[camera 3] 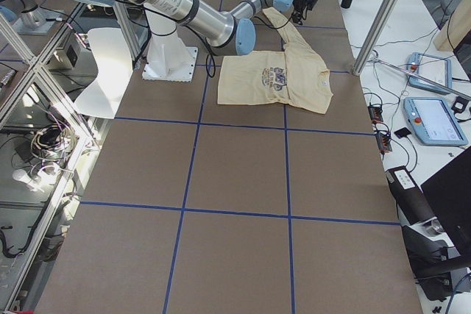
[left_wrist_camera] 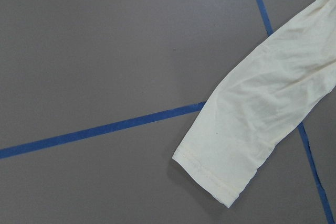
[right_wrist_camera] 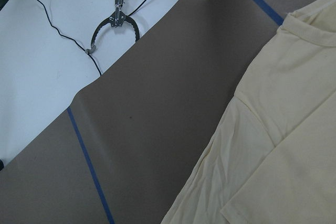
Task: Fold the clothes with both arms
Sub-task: 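Release the sleeve with the right gripper while the left gripper grasps the other cuff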
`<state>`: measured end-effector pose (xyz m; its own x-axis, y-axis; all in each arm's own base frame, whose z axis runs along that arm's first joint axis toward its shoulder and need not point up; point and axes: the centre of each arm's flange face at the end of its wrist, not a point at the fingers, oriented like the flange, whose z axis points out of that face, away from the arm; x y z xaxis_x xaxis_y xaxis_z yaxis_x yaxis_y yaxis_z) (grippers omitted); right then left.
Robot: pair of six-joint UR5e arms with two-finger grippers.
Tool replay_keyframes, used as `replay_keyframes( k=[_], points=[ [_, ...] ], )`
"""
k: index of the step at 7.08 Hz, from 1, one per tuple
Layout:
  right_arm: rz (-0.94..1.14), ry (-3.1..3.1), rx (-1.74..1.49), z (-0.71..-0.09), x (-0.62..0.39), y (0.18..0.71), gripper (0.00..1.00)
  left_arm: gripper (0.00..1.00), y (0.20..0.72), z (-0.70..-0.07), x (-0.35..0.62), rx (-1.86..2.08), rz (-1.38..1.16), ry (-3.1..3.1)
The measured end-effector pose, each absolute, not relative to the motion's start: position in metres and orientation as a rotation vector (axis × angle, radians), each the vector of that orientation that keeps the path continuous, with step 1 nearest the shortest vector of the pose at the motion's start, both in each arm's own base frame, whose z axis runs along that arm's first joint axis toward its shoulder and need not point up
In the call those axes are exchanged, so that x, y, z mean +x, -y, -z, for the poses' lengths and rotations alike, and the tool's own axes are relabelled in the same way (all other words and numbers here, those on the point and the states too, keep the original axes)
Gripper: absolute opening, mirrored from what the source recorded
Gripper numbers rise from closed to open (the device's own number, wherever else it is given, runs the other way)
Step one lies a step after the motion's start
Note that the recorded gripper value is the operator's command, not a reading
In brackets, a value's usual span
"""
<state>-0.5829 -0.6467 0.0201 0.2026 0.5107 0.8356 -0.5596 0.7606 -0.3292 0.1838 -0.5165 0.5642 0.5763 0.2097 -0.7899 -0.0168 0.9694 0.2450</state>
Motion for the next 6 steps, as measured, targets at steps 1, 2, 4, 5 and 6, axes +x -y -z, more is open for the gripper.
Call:
replay_keyframes(
  k=[1,2,4,5,6],
  points=[
    [-0.734,1.156,0.006,-0.054,-0.549,0.655,0.96,0.60,0.529,-0.566,0.205,0.209,-0.133,-0.945],
    [-0.719,1.164,-0.021,-0.088,-0.519,0.655,0.96,0.54,0.542,-0.572,0.220,0.205,-0.136,-0.946],
    [-0.711,1.166,-0.041,-0.124,-0.494,0.649,0.96,0.53,0.550,-0.583,0.233,0.190,-0.142,-0.948],
    [-0.710,1.168,-0.042,-0.134,-0.486,0.644,0.96,0.53,0.549,-0.591,0.236,0.176,-0.142,-0.943],
    [-0.709,1.171,-0.041,-0.140,-0.481,0.641,0.96,0.50,0.548,-0.598,0.238,0.163,-0.141,-0.938]
  ],
)
